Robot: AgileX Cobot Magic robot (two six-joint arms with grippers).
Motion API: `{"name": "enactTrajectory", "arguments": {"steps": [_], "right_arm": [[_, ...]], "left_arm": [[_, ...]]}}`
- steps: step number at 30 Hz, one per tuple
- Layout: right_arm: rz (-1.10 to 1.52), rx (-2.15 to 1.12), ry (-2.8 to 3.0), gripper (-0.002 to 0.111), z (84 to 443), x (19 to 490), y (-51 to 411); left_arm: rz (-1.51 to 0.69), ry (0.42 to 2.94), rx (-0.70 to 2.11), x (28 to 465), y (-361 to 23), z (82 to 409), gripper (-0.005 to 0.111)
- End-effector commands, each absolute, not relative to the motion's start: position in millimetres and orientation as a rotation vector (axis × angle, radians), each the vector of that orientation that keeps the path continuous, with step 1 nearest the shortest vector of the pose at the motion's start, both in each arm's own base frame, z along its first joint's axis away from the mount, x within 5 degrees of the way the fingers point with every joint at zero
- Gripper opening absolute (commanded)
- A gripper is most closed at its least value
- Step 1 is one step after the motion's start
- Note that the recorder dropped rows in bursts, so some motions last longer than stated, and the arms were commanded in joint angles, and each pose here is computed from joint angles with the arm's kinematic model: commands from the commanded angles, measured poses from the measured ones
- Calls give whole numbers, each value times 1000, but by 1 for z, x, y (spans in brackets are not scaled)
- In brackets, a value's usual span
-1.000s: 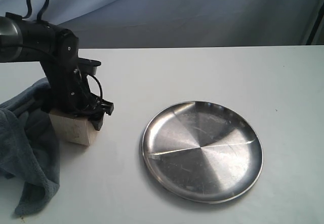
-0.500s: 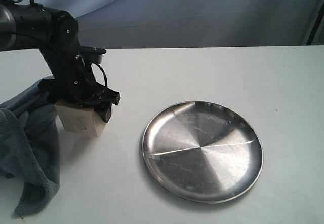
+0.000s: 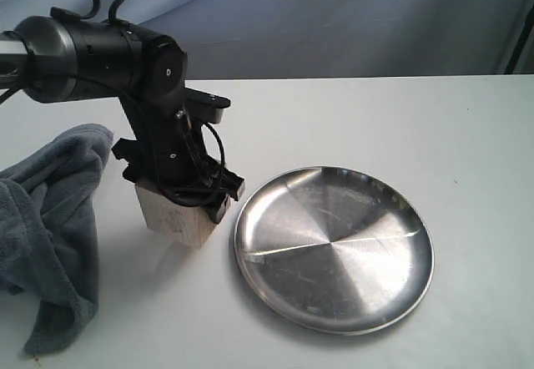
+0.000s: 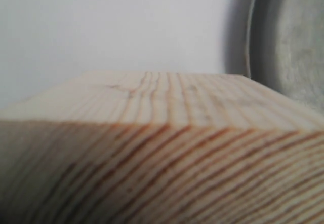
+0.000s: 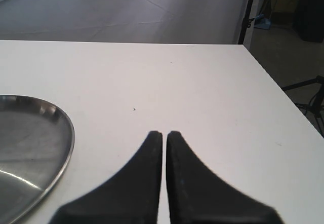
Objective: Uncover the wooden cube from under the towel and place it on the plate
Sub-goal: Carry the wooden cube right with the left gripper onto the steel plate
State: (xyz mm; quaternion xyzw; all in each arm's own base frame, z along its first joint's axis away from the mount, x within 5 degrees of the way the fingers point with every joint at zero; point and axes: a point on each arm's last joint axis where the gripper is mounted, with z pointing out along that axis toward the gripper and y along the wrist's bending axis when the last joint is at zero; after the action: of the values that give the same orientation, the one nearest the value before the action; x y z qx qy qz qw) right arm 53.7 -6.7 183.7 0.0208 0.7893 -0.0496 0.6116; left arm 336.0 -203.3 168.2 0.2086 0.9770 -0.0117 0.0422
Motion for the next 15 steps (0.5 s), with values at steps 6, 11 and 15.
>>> {"name": "enactTrajectory", "arguments": {"steps": [6, 11, 15], "right_arm": [[-114, 48, 1817, 3, 183, 53, -7], [-112, 50, 1816, 3, 183, 53, -7], [-112, 50, 1816, 3, 183, 53, -7]], "left_arm": [[-49, 2921, 740, 325, -224, 180, 9], [-52, 2915, 763, 321, -230, 181, 9], [-50, 2914, 781, 322, -236, 190, 9]]}}
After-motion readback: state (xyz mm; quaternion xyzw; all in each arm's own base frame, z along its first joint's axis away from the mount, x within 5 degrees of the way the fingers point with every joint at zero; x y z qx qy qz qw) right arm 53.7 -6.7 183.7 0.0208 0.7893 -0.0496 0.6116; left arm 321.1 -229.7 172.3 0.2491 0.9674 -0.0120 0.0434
